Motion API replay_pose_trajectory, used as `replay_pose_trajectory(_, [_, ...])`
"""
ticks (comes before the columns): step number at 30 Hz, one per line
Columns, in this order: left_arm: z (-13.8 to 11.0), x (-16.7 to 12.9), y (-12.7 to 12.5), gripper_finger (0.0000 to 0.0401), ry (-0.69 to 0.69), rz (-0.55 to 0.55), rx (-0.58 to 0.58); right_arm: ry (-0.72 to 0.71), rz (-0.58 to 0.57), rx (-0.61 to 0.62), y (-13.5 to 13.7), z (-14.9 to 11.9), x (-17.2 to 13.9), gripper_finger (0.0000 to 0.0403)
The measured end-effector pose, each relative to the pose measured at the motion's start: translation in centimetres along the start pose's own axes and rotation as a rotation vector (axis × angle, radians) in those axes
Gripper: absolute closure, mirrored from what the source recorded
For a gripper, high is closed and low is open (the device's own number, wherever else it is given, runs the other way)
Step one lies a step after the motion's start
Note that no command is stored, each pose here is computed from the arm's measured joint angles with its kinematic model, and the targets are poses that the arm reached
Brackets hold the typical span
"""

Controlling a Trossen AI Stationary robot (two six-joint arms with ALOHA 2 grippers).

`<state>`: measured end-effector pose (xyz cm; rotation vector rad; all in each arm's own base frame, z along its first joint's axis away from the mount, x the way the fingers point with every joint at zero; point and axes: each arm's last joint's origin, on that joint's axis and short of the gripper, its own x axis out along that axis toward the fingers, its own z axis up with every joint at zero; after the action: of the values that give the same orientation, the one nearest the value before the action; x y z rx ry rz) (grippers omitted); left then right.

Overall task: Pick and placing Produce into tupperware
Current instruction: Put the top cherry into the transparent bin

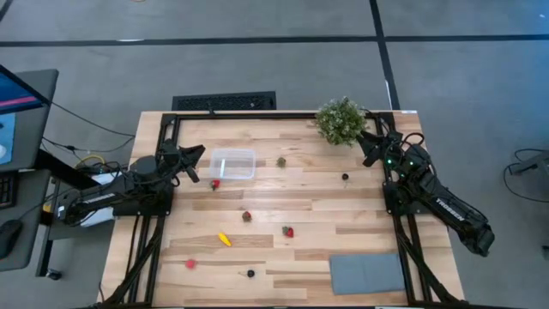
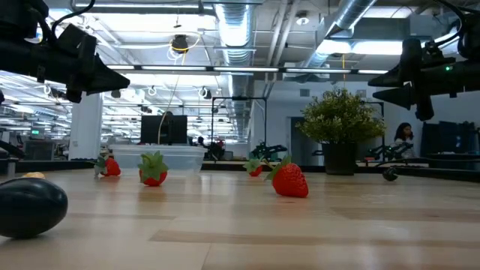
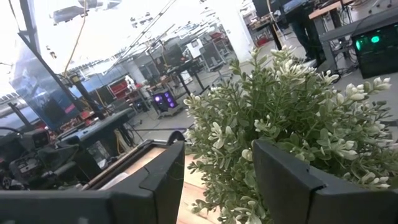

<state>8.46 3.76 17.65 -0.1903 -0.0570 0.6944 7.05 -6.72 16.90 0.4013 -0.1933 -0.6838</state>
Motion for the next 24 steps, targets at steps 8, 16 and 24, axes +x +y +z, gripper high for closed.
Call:
replay_pose_trajectory(8, [0.1,0.0,0.3,0.0247,-0.021,0.088,-0.008,-0.001,-0.006,0.007,0.0,0.0,0.0,0.0140])
replay_pose_trajectory(16, [0.0,0.0,0.1,0.0173,-0.012,0.042,-0.041,0.040,0.190,0.100,2.0,2.0,-0.6,0.0133])
replay_pose_trajectory(24, [0.0,0.0,0.1,0.0165,-0.008,0.023,-0.053,0.345,0.017,0.004,4.1,5.8,-2.1,0.0133])
